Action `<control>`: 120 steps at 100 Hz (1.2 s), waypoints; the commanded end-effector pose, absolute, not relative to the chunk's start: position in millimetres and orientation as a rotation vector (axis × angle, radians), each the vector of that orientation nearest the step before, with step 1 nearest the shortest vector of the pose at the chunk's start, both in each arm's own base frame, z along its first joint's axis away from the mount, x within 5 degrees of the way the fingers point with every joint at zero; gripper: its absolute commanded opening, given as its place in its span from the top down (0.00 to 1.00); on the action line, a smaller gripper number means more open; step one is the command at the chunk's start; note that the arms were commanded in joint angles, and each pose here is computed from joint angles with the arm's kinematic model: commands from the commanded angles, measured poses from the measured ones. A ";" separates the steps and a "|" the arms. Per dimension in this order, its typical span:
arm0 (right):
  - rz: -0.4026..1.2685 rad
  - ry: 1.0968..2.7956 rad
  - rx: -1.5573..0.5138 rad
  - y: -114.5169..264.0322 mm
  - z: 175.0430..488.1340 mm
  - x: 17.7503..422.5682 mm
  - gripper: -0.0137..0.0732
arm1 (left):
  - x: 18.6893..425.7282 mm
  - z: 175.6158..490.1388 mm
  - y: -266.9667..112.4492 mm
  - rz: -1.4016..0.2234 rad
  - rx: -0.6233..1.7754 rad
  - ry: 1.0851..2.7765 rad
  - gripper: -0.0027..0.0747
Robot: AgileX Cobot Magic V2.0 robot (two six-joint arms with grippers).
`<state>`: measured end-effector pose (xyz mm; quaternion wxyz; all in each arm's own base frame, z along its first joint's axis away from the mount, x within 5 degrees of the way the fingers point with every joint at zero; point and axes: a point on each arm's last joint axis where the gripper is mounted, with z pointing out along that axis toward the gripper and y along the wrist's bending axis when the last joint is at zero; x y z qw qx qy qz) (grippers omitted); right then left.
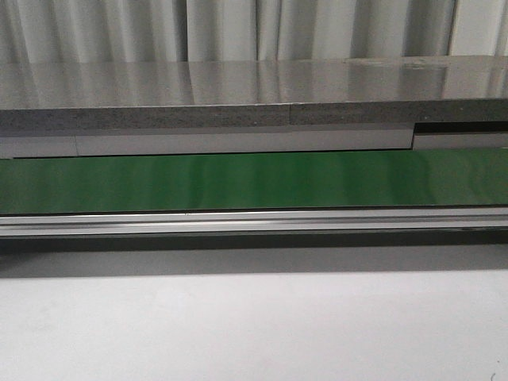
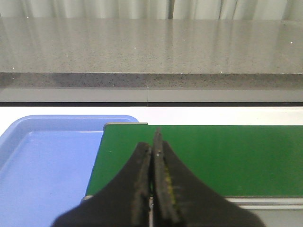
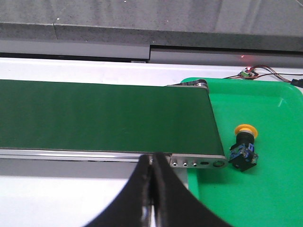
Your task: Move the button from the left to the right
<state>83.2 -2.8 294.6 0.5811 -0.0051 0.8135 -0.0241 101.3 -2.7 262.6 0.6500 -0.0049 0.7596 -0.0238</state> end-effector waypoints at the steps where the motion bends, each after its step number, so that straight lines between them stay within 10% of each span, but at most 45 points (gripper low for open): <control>1: -0.057 1.811 -0.006 -3.0 308.1 84.5 0.92 | 102.6 278.1 -0.5 -0.043 -0.039 1.631 0.99; 120: 0.038 1.559 0.040 0.1 201.9 54.7 0.92 | 102.6 278.1 -0.5 -0.043 -0.039 1.631 0.99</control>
